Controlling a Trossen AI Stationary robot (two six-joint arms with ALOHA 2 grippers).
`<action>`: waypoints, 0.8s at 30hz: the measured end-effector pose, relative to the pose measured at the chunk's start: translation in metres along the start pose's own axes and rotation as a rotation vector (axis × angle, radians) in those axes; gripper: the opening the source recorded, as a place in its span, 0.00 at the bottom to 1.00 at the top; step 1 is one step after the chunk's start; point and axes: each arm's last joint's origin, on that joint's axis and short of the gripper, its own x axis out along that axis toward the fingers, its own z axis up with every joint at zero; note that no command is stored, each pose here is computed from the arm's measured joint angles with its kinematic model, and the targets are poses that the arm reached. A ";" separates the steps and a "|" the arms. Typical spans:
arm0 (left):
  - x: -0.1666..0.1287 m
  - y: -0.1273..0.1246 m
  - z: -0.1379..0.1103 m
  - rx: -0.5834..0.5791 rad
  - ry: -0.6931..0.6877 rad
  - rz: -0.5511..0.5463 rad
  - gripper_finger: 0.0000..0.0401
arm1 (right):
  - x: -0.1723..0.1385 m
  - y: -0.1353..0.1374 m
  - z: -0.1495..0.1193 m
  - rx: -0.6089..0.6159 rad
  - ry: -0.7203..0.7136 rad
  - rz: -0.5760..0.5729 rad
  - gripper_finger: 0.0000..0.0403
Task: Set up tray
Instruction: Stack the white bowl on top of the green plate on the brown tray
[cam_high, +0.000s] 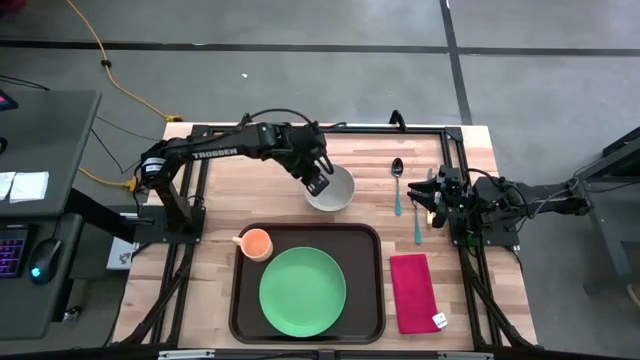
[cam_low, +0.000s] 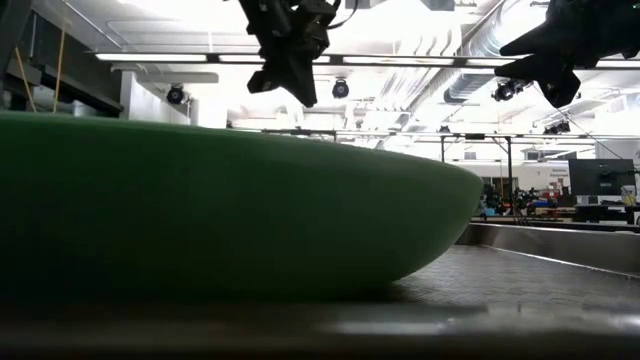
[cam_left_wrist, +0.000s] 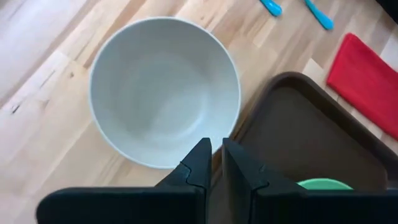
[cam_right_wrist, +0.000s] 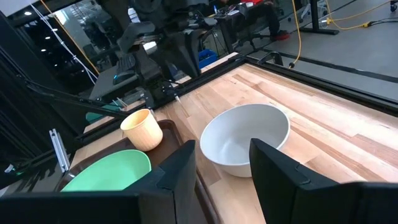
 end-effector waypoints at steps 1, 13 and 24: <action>0.000 0.002 0.001 -0.005 -0.004 0.003 0.17 | 0.000 0.000 0.000 0.000 0.000 0.000 0.32; -0.001 0.011 0.005 0.063 -0.023 0.040 0.17 | 0.000 0.000 0.000 0.000 0.000 0.000 0.32; -0.001 0.012 0.005 0.149 -0.028 0.074 0.17 | 0.000 0.000 0.000 0.003 -0.001 0.000 0.32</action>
